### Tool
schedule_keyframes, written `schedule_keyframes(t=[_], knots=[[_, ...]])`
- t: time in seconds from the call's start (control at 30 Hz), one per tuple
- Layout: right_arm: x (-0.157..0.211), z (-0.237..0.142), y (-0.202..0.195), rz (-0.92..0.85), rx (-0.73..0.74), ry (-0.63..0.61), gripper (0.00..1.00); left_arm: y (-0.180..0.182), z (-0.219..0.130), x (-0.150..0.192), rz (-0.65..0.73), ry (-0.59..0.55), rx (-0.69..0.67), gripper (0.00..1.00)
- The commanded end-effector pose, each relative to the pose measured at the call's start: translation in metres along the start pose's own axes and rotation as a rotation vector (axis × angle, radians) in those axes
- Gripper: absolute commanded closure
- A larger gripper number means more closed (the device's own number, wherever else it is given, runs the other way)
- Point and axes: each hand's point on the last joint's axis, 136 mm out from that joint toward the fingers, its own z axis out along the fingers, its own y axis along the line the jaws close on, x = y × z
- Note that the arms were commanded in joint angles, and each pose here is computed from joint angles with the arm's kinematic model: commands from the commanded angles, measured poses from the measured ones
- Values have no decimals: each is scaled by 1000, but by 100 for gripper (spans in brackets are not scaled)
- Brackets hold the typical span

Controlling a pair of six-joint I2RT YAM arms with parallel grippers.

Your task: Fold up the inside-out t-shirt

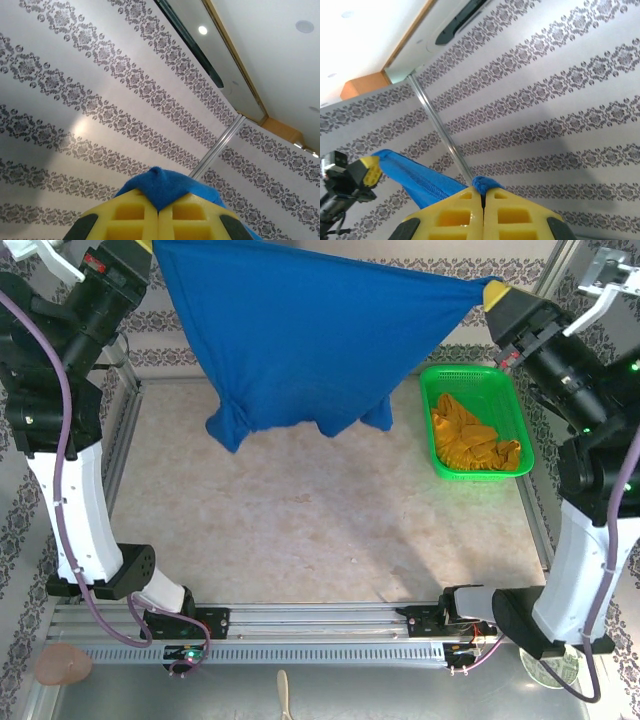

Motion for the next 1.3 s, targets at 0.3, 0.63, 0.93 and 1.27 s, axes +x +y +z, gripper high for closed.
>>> schedule_keyframes(t=[0.3, 0.63, 0.93, 1.27], knots=[[46, 89, -84, 130, 62, 145, 100, 184, 79, 95, -94, 243, -371, 100], [50, 177, -151, 147, 66, 124, 100, 249, 160, 109, -259, 157, -281, 100], [-5, 149, -118, 110, -16, -11, 100, 189, 132, 30, -180, 2, -149, 100], [193, 47, -193, 177, 276, 281, 100, 204, 57, 218, -87, 535, -283, 100]])
